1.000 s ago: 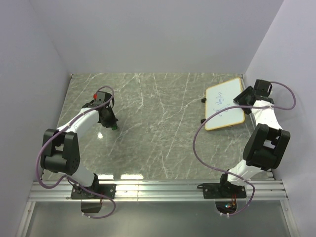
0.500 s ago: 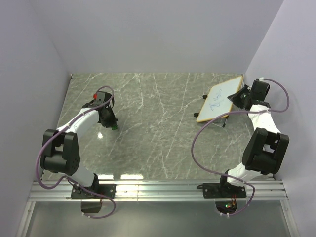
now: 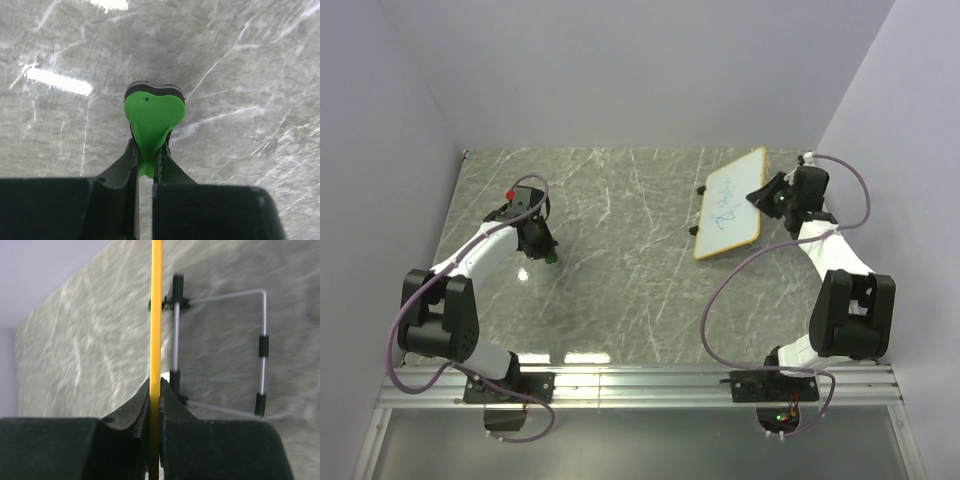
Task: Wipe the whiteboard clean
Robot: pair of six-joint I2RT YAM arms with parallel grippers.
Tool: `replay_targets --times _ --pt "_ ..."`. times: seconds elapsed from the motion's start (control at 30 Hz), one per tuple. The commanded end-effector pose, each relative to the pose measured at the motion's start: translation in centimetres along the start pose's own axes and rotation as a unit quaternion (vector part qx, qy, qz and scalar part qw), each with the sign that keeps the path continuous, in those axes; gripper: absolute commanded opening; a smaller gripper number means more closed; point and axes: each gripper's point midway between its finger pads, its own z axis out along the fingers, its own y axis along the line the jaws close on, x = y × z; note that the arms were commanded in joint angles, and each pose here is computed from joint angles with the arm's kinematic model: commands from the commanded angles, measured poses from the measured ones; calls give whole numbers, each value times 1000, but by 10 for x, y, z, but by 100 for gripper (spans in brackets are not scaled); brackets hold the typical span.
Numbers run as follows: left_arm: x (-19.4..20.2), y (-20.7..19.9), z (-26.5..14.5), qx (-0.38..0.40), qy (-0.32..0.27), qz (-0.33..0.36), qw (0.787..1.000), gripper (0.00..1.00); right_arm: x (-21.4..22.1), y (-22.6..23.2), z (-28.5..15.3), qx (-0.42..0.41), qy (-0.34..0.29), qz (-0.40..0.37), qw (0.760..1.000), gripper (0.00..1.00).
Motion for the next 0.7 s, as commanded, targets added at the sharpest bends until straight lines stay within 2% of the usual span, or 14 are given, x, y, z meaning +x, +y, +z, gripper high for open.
replay_targets --times 0.0,0.17,0.2,0.37,0.5,0.67 --pt "0 2 -8 -3 -11 -6 1000 0 138 2 -8 -42 222 -6 974 0" --pt "-1 0 -10 -4 -15 -9 1000 0 175 58 -19 -157 284 -39 945 0" --pt "-1 -1 -11 -4 -15 -9 1000 0 186 76 -22 -183 306 -55 932 0" --pt "-5 -5 -12 -6 -17 -8 1000 0 214 126 -24 -242 364 -102 894 0" --pt "-11 -11 -14 -6 -22 -4 1000 0 207 150 -16 -239 356 -134 893 0" --pt "-14 -15 -16 -6 -24 0 1000 0 172 152 7 -167 303 -163 924 0"
